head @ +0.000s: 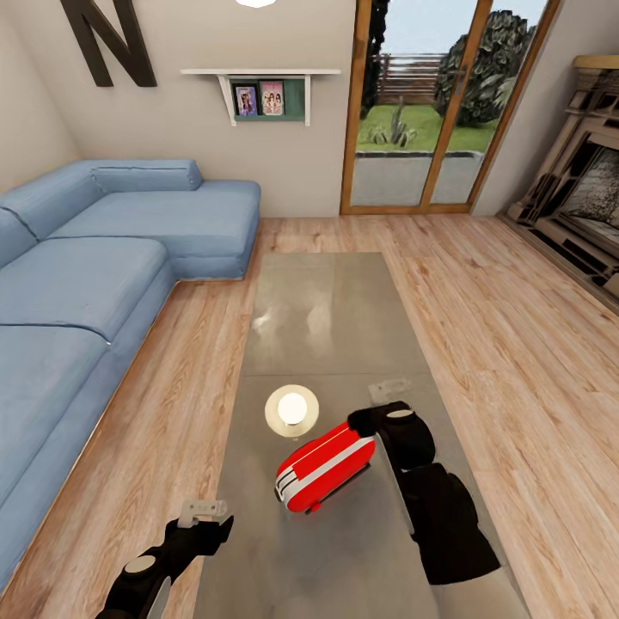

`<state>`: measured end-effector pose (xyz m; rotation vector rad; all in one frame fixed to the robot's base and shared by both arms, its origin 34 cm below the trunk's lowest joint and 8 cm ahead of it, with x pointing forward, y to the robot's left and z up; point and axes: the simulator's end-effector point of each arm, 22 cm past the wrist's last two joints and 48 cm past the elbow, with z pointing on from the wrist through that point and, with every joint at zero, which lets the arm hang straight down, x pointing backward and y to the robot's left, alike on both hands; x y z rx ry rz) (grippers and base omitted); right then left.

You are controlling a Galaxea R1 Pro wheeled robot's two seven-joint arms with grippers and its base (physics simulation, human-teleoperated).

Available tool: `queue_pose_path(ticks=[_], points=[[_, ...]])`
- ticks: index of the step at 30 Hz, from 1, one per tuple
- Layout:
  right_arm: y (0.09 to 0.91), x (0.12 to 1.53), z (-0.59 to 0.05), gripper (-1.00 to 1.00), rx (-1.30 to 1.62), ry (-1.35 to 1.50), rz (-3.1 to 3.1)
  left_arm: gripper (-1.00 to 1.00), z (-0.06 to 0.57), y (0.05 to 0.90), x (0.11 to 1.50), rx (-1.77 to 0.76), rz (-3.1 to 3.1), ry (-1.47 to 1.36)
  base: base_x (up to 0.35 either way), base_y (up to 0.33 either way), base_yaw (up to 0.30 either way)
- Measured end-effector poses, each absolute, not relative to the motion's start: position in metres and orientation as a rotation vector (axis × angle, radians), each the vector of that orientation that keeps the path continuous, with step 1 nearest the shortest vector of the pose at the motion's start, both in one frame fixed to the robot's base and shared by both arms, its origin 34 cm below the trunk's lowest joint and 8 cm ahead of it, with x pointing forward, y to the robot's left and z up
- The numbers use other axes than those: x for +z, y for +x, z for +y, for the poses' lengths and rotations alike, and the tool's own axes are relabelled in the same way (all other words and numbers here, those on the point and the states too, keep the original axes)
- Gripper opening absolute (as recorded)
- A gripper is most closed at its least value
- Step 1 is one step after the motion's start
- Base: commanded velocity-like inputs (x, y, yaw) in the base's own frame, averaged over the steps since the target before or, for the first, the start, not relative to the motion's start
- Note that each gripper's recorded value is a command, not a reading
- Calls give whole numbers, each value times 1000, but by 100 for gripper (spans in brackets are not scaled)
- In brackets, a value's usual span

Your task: Turn on the radio receiver that's on the table in the living room.

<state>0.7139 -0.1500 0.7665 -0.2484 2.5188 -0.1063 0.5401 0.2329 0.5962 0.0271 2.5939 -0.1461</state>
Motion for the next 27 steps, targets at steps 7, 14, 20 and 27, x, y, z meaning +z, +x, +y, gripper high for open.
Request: queue_pose_path(ticks=[7, 14, 20, 27], points=[[714, 767, -158, 100, -122, -226, 2523, 100, 234, 540, 596, -145, 2595, 28, 0, 0, 0], [714, 772, -148, 100, -196, -340, 2494, 100, 233, 540, 596, -146, 2595, 27, 0, 0, 0], [710, 770, -144, 100, -269, -523, 2447, 100, 233, 538, 595, -145, 2598, 26, 0, 0, 0], [707, 764, -152, 100, -297, -605, 2431, 100, 233, 538, 594, -145, 2601, 26, 0, 0, 0]])
